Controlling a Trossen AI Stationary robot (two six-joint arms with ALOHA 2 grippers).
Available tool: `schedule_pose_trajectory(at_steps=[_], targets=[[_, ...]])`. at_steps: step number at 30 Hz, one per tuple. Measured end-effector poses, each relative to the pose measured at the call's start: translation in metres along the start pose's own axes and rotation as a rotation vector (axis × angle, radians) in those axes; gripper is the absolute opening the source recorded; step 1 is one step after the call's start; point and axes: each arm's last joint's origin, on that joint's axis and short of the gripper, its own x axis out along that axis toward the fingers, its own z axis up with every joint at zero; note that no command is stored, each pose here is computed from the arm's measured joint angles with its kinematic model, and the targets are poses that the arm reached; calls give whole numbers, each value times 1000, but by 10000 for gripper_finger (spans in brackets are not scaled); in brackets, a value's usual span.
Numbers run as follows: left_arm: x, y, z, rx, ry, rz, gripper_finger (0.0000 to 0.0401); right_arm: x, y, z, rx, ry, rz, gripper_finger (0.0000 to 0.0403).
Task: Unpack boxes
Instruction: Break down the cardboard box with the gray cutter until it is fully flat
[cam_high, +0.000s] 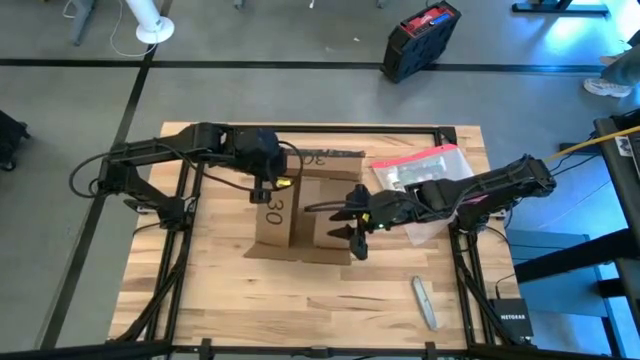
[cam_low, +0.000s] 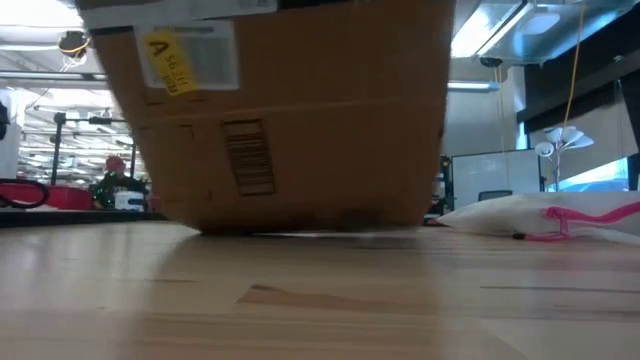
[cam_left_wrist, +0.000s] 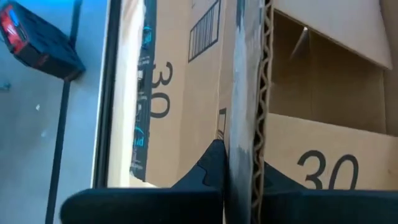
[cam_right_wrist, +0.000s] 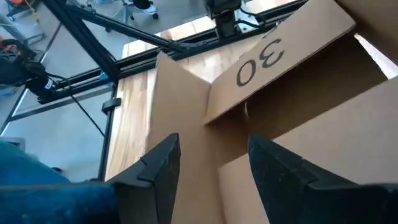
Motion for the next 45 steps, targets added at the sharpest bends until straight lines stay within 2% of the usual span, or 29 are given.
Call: schedule_pose_trajectory(at_steps=[6, 17, 25, 28, 39, 42, 45], targets=[[-1, -1, 7, -26, -66, 5, 0, 12, 3, 1, 18, -24, 32, 178], [-2, 1, 17, -114, -179, 5, 0, 66, -16, -21, 141, -8, -264, 178], [-2, -2, 14, -142, -150, -82, 0, 67, -19, -21, 141, -85, -404, 178], [-1, -3, 12, -155, -136, -112, 0, 67, -20, -22, 137, -80, -413, 178], [-6, -5, 19, -216, -233, -272, 0, 77, -29, -24, 132, -69, -461, 178], [-6, -5, 21, -222, -248, -276, 0, 81, -29, -22, 144, -78, -409, 176], [-6, -2, 21, -233, -255, -262, 0, 85, -27, -17, 122, -93, -329, 151]])
